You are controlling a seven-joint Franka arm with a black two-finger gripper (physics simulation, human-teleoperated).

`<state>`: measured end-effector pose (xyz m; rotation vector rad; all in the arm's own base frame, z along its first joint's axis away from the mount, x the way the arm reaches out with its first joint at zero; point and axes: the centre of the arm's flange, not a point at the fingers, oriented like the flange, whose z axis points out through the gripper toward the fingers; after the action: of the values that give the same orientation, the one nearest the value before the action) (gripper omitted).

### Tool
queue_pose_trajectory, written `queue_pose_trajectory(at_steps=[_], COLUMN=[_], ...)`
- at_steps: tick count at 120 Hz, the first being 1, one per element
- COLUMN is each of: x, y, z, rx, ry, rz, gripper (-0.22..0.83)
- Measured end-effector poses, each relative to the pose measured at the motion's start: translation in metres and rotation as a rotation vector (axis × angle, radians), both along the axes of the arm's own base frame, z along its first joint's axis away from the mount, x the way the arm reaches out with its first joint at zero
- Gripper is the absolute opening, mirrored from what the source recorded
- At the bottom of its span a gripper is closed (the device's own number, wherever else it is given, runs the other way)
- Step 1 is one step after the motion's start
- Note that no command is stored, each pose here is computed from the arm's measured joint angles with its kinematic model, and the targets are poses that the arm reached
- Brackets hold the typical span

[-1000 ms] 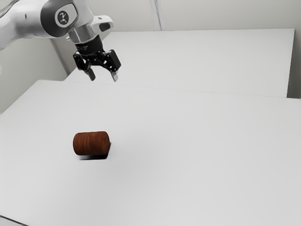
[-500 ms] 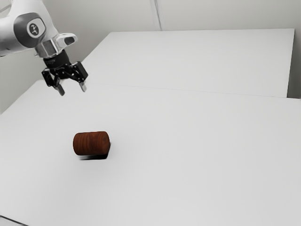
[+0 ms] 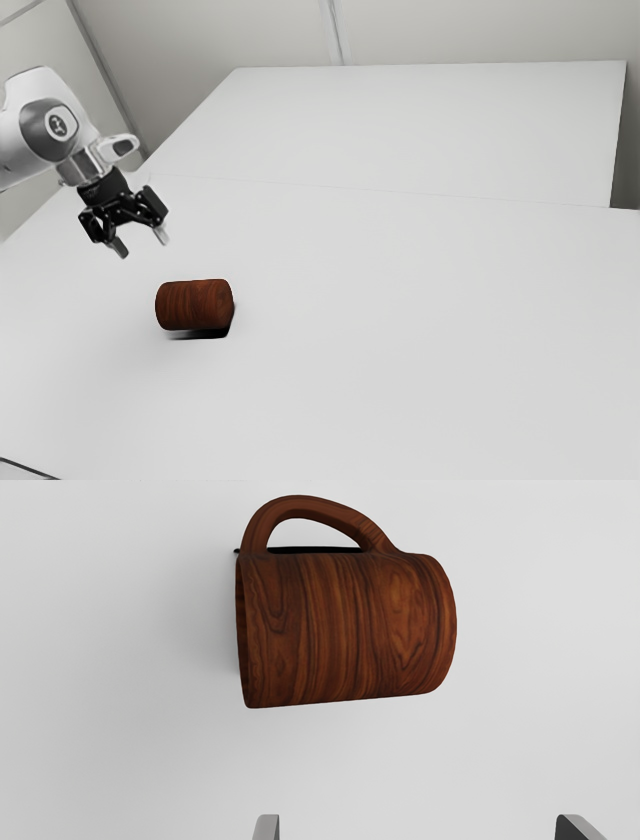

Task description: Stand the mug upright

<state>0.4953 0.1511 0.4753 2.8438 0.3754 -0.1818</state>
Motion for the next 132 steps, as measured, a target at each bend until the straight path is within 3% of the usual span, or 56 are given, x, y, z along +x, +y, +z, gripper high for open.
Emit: queue_pose_trajectory(at_steps=[53,88,132], x=[-0.012,-0.002,-0.008], y=[0.041,0.041,0.048], z=[-0.078,-0.110,-0.144], rx=[-0.109,-0.210,-0.349], ry=[0.003,-0.057,-0.120], rz=[0.028,0.026,0.048], gripper=[0.62,0.62,0.62])
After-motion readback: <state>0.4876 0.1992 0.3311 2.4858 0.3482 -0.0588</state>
